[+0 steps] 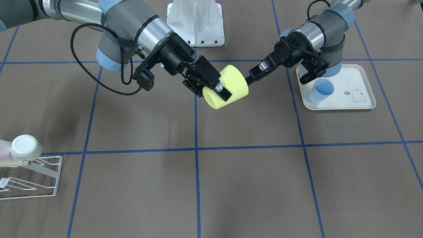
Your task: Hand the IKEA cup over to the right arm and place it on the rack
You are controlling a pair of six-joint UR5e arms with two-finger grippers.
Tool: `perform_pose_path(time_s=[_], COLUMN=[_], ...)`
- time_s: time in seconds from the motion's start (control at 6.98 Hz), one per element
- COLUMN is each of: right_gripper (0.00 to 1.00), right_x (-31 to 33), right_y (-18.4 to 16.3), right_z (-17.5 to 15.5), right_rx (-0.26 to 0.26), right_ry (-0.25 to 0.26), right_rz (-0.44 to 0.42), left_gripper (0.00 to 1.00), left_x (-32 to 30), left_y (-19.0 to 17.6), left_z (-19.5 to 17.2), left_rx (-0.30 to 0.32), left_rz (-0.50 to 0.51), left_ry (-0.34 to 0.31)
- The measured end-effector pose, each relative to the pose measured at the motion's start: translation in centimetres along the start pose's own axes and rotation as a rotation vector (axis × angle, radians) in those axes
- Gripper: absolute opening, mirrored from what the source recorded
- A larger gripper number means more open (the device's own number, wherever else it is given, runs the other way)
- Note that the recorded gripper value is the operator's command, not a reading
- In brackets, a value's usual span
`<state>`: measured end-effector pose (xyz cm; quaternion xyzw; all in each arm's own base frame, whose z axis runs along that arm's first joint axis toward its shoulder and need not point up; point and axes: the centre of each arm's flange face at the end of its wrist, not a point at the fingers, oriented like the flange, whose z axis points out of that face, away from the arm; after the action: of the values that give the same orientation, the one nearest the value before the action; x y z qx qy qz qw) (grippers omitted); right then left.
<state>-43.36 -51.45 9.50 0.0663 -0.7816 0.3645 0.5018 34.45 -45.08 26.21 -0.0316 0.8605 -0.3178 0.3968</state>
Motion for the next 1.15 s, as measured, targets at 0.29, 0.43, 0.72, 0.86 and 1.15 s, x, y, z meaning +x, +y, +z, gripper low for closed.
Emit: perform_pose_path(time_s=[0.29,0.43,0.72,0.86,1.15], right_gripper=[0.0,0.0,0.0,0.0,0.0], right_x=[-1.9,-2.8,-1.9,-1.0,1.7], right_y=[-7.5,-11.7,-19.2,-22.8,-28.4], right_z=[-1.6,-2.7,-6.8,-9.6,-15.0], right_rx=[0.128,0.213,0.362,0.441,0.582], right_ry=[0.006,0.052,0.219,0.309,0.519], right_rz=[-0.124,-0.238,-0.472,-0.565,-0.828], left_gripper=[1.0,1.0,1.0,1.0,1.0], left_x=[0.9,1.6,2.9,4.1,7.1], left_y=[-1.4,-2.8,-5.3,-6.4,-8.1], left_z=[-0.7,-1.3,-1.9,-2.3,-3.8], left_rx=[0.021,0.034,0.074,0.097,0.121], left_rz=[0.026,0.086,0.281,0.346,0.396], left_ry=[-0.007,-0.045,-0.2,-0.262,-0.343])
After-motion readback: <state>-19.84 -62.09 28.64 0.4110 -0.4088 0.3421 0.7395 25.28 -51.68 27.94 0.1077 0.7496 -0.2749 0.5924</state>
